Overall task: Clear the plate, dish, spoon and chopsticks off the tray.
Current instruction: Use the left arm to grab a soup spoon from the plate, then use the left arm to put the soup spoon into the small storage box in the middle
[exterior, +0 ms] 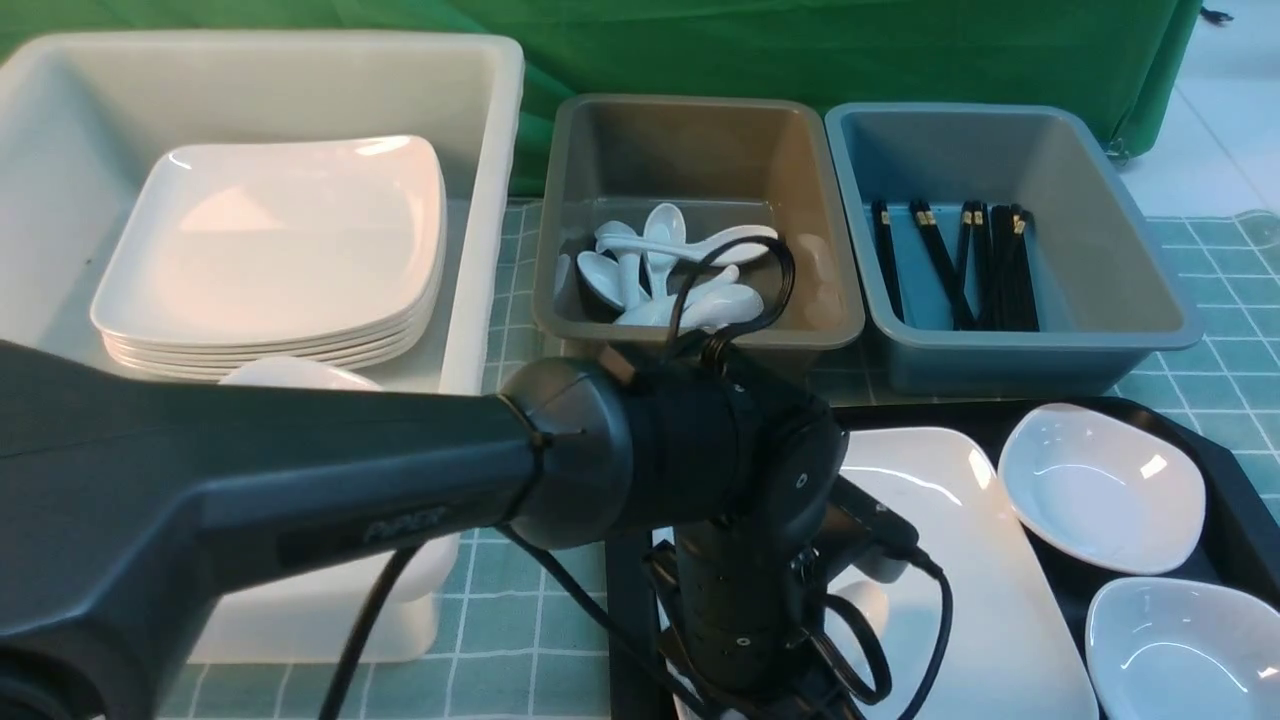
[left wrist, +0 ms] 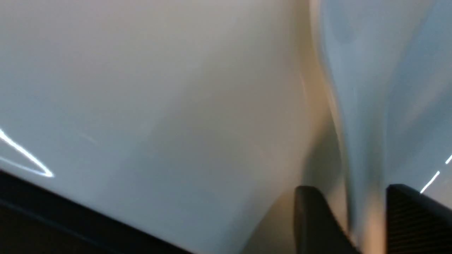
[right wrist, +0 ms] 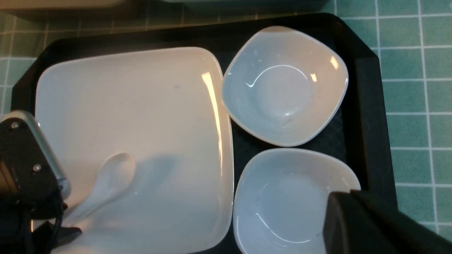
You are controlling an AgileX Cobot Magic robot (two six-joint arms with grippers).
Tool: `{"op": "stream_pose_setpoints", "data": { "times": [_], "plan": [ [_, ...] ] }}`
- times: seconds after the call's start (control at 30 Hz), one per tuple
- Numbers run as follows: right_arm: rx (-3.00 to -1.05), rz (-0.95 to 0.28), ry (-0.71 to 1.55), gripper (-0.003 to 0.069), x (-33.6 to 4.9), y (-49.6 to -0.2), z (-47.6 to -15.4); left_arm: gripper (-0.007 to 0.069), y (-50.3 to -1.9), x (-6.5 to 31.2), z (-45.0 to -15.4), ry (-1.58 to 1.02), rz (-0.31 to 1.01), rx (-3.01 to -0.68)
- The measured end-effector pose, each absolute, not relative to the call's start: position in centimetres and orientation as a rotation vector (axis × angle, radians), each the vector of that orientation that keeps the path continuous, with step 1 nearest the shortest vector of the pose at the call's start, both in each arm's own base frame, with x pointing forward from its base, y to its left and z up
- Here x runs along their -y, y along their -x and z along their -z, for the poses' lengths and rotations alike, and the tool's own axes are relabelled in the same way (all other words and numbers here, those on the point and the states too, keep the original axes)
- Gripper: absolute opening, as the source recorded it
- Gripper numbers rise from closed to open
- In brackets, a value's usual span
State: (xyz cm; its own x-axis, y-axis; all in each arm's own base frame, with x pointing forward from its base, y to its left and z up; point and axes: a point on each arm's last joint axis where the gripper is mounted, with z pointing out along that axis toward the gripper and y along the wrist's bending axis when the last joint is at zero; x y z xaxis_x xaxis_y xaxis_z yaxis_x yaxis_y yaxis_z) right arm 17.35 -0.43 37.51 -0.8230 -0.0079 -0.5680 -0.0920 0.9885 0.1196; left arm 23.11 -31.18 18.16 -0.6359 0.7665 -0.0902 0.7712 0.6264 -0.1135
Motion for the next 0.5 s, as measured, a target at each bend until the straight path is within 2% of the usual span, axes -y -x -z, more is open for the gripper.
{"op": "stream_pose_setpoints", "data": {
  "times": [0.07, 0.13, 0.3, 0.37, 0.5],
  "plan": [
    [-2.532, -0.189, 0.07, 0.0017, 0.4, -17.3, -37.5, 0.0095, -23.3, 31.2, -18.7, -1.339, 0.198, -2.785],
    [-2.531, -0.19, 0.069, 0.0017, 0.4, -17.4, -37.5, 0.0094, -23.7, 31.4, -20.0, -1.344, 0.185, -2.754],
    [-2.526, -0.192, 0.068, 0.0018, 0.4, -17.4, -37.5, 0.0095, -25.6, 32.2, -25.5, -1.299, 0.203, -2.614],
    [-2.523, -0.203, 0.067, 0.0018, 0.3, -17.4, -37.6, 0.0095, -27.7, 32.2, -28.8, -1.204, 0.247, -2.515],
    [-2.512, -0.253, 0.061, 0.0018, 0.0, -17.4, -37.7, 0.0095, -32.3, 30.7, -33.2, -0.997, 0.301, -2.349]
  ]
}}
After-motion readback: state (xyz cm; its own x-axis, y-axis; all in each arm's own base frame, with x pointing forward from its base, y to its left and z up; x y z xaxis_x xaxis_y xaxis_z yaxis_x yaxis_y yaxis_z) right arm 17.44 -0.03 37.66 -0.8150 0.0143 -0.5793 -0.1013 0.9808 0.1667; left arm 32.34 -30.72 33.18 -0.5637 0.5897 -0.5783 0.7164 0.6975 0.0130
